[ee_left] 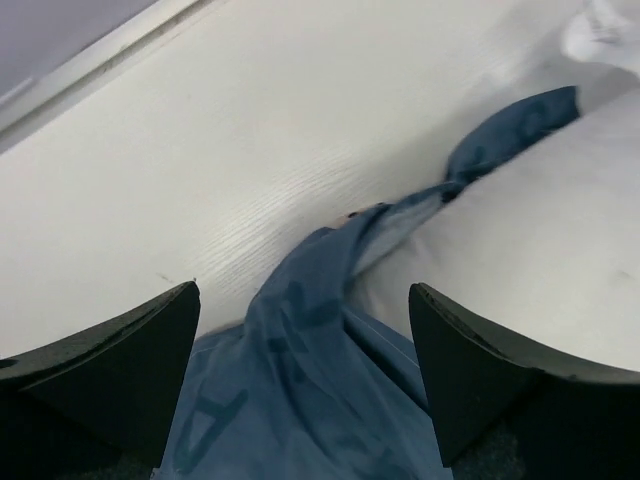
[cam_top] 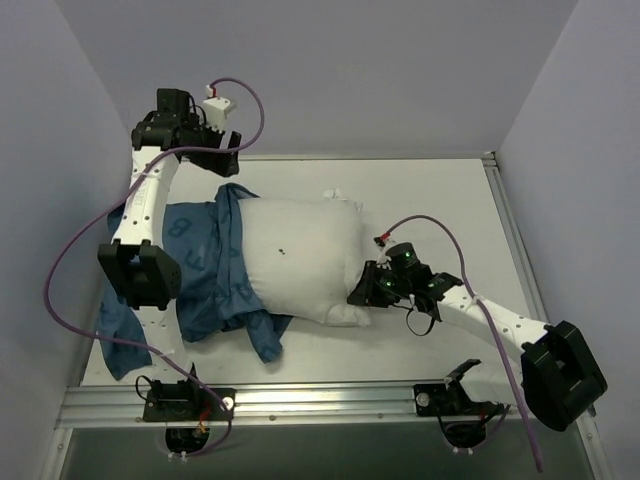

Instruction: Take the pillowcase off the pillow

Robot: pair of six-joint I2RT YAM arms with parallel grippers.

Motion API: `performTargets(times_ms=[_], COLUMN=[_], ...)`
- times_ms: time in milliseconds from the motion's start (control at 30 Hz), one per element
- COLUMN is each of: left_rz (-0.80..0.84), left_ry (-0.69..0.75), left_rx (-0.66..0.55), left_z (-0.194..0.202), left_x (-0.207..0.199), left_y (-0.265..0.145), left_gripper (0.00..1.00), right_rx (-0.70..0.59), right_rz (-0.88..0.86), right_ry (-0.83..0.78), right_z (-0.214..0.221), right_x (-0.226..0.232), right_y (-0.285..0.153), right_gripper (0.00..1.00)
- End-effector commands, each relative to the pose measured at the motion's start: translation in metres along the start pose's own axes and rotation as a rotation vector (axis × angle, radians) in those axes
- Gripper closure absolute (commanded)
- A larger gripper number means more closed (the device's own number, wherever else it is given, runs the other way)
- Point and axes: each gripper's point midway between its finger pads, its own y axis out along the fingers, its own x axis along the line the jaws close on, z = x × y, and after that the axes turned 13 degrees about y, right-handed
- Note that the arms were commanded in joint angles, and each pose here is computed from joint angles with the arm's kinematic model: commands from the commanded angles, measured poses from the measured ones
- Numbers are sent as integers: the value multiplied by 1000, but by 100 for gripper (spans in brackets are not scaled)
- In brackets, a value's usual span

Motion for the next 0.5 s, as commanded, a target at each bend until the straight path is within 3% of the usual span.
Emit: performTargets(times_ms=[0, 167, 267, 367, 467], left_rz=[91, 81, -3, 19, 3], left_ry=[-9, 11, 37, 22, 2], left_rx=[-100, 53, 200, 366, 412], left_z=[-32, 26, 90, 158, 198], left_x=[-39, -66, -80, -102, -116], left_y=[-83, -129, -161, -161, -165], left_gripper=[6, 6, 6, 6, 6], right_rx=[-135, -205, -226, -223, -226], right_rz=[-42, -87, -106, -110, -107], right_ry=[55, 81, 80, 79, 74], right_z=[-38, -61, -72, -77, -83], right_x=[25, 41, 47, 48, 47], right_y=[-21, -33, -35, -33, -31], right_gripper=[100, 100, 100, 100, 100])
